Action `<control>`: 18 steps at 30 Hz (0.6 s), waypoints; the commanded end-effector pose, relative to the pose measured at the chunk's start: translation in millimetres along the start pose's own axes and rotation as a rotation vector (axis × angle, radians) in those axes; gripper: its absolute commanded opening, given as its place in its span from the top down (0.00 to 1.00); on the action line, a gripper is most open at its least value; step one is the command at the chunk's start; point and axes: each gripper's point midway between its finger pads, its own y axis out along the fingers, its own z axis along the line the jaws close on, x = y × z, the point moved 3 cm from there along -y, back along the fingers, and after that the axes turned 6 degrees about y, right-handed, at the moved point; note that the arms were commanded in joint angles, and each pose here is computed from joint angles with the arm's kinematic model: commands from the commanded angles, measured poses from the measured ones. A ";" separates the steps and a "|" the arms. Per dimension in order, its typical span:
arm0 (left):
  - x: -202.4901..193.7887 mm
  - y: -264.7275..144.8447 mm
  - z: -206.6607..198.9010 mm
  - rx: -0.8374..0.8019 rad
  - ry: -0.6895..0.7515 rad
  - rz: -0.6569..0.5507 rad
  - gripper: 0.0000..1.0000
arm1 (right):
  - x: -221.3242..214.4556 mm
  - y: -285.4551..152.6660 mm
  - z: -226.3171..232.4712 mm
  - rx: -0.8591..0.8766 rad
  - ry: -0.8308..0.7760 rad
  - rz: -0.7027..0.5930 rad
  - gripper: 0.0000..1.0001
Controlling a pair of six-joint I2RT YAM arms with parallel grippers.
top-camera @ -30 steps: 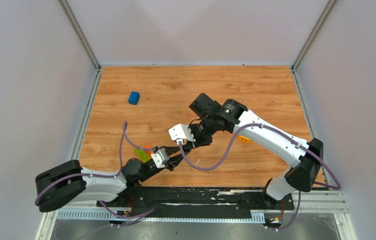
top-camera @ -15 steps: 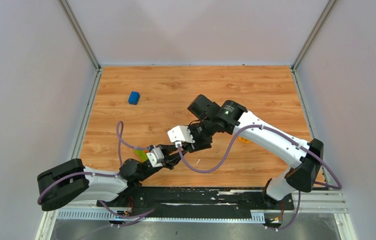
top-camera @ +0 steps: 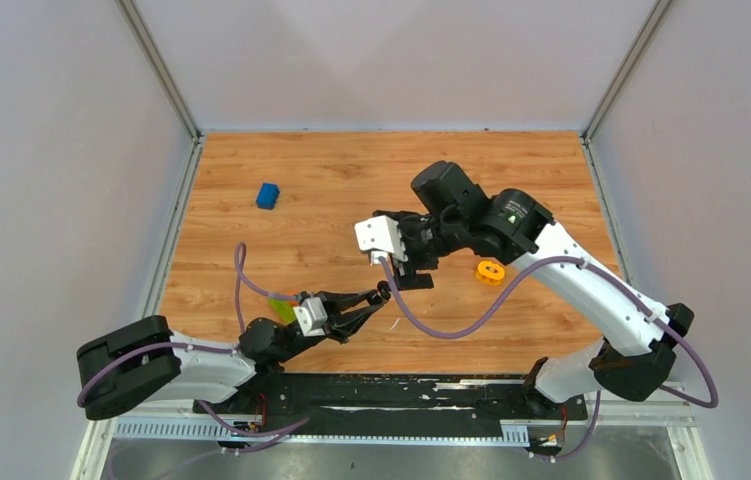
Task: Insert the wireless bluetooth earbuds into the charging case
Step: Adjust the earbud with the charging case.
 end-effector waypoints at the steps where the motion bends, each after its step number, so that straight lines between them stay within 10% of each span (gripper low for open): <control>1: 7.3 -12.2 -2.9 -0.013 -0.020 -0.055 1.00 | 8.7 -15.3 -9.4 -0.018 0.121 -0.105 0.24; 18: 10.7 -11.4 -6.9 -0.036 -0.042 -0.068 1.00 | -23.4 19.2 -8.1 0.109 0.279 -0.068 0.23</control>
